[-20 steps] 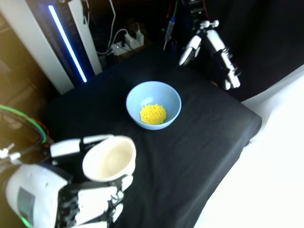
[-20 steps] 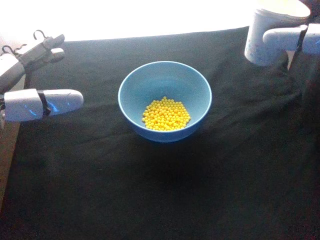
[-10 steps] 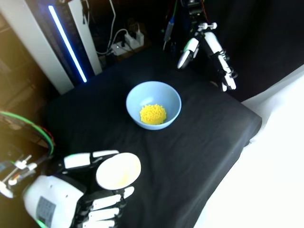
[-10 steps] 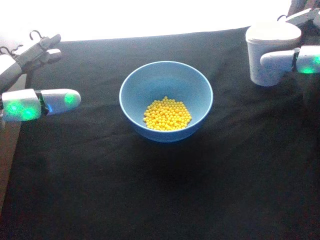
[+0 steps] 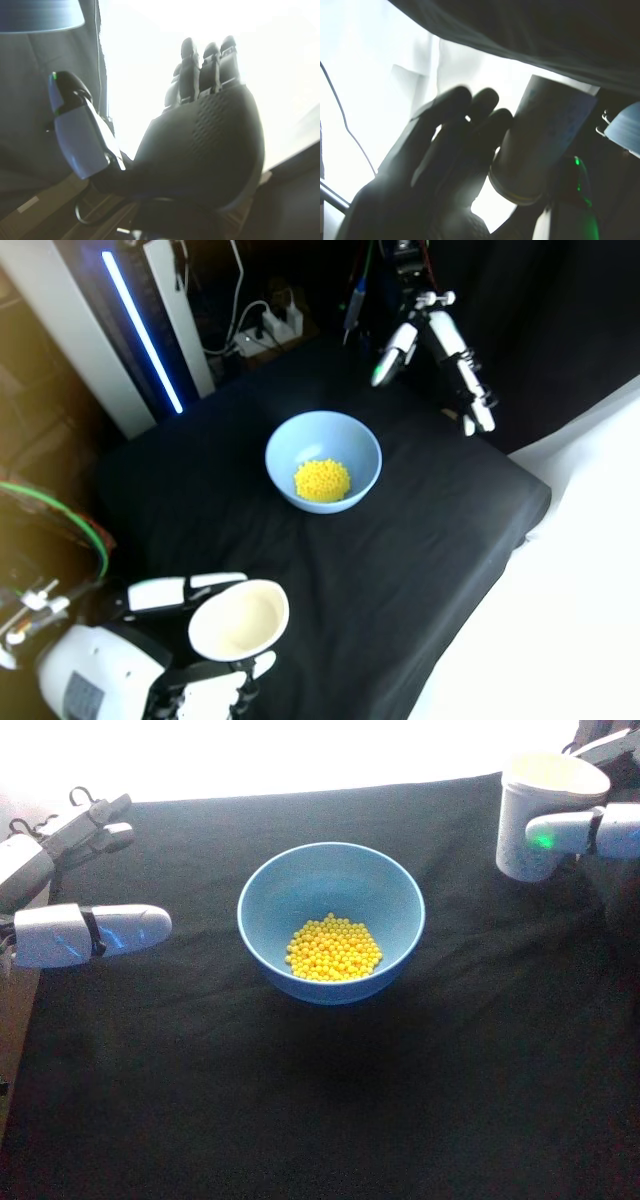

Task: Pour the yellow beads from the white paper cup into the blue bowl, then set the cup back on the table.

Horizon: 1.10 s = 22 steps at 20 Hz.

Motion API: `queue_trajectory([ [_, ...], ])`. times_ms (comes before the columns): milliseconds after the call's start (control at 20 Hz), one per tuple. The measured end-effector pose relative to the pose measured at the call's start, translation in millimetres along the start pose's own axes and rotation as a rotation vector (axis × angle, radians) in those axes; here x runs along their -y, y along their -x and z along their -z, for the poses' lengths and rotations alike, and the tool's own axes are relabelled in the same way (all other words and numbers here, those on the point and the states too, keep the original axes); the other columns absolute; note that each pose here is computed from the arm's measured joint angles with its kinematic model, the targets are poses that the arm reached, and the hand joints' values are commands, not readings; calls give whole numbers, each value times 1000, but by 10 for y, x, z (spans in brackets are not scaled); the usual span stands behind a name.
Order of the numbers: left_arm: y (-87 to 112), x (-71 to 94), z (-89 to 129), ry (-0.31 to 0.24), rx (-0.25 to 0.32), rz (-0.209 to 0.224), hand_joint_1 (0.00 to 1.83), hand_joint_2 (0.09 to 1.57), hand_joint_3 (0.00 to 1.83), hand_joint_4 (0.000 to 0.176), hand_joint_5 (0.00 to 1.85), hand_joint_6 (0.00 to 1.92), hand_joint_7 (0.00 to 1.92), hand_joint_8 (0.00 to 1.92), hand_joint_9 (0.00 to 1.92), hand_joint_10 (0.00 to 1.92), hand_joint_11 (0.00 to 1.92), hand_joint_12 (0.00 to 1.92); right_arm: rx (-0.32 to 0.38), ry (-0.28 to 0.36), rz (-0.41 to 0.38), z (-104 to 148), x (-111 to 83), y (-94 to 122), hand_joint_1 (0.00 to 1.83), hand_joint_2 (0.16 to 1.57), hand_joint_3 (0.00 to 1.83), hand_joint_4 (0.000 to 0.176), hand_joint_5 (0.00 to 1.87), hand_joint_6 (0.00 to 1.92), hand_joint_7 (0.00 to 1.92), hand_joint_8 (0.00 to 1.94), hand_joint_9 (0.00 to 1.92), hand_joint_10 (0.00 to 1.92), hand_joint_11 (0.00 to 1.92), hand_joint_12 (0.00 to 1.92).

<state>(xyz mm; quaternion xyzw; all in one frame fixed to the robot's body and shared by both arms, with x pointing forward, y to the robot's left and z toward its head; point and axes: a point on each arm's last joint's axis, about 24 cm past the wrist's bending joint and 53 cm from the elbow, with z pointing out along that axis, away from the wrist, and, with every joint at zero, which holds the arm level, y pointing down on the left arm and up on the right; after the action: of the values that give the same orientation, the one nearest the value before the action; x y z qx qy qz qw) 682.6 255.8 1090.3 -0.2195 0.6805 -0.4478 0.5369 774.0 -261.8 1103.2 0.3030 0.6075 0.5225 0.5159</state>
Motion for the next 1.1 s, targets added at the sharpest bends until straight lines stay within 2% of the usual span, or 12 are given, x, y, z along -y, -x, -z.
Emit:
queue_trajectory([
  [200,18,6,4,-4,7,5,541,783,0,32,21,1,306,2,86,14,0,0,-15,-25,0,32,110,-74,1234,1080,6,0,1155,658,978,1009,808,580,405,1321],
  [250,15,13,4,-7,6,4,544,781,0,35,25,3,307,2,81,11,0,0,-14,-21,0,32,101,-73,1091,1075,0,114,1084,795,872,381,712,236,242,1110],
  [300,13,16,3,-8,6,4,549,781,0,36,26,3,302,0,75,7,0,0,-15,-22,0,32,102,-73,1060,1064,0,164,1088,794,828,116,582,67,48,909],
  [350,15,16,4,-8,6,4,551,780,0,33,23,1,300,0,74,6,0,0,-15,-25,1,32,110,-75,1061,1054,0,173,1109,763,786,37,496,31,9,675],
  [550,17,19,3,-9,7,4,546,792,1,52,17,0,228,5,29,3,0,0,-16,-25,1,32,109,-77,1081,1015,0,176,1213,578,455,0,220,0,0,171],
  [700,18,20,3,-10,8,5,561,805,6,23,14,0,252,13,42,8,0,0,-21,-24,2,34,107,-94,1086,1012,0,176,1221,565,375,1,122,2,0,16],
  [800,19,19,3,-10,8,5,569,800,2,36,10,0,270,17,44,7,0,0,-28,-27,1,46,122,-127,937,805,0,154,809,48,222,0,35,0,0,0],
  [900,22,19,4,-10,9,6,554,798,1,26,16,2,275,15,58,11,0,0,-39,-29,4,54,132,-162,849,705,0,163,546,1,152,0,16,0,0,0],
  [950,9,12,9,-10,8,9,547,783,0,45,22,4,275,13,56,9,0,0,-44,-29,7,56,133,-180,832,693,0,108,364,0,129,0,28,5,41,18],
  [1000,8,13,9,-10,7,9,547,783,0,45,22,4,275,13,56,9,0,0,-44,-29,7,56,133,-182,832,693,0,108,364,0,129,0,28,5,41,18],
  [1050,-4,6,12,-9,5,10,552,779,0,49,29,6,253,1,4,0,0,0,-48,-28,8,58,129,-191,812,654,0,167,125,0,52,0,32,4,107,45],
  [1100,-7,5,12,-8,4,10,558,774,0,51,36,8,257,3,0,0,0,0,-49,-29,6,64,124,-195,804,648,0,168,60,0,17,0,28,2,124,51],
])
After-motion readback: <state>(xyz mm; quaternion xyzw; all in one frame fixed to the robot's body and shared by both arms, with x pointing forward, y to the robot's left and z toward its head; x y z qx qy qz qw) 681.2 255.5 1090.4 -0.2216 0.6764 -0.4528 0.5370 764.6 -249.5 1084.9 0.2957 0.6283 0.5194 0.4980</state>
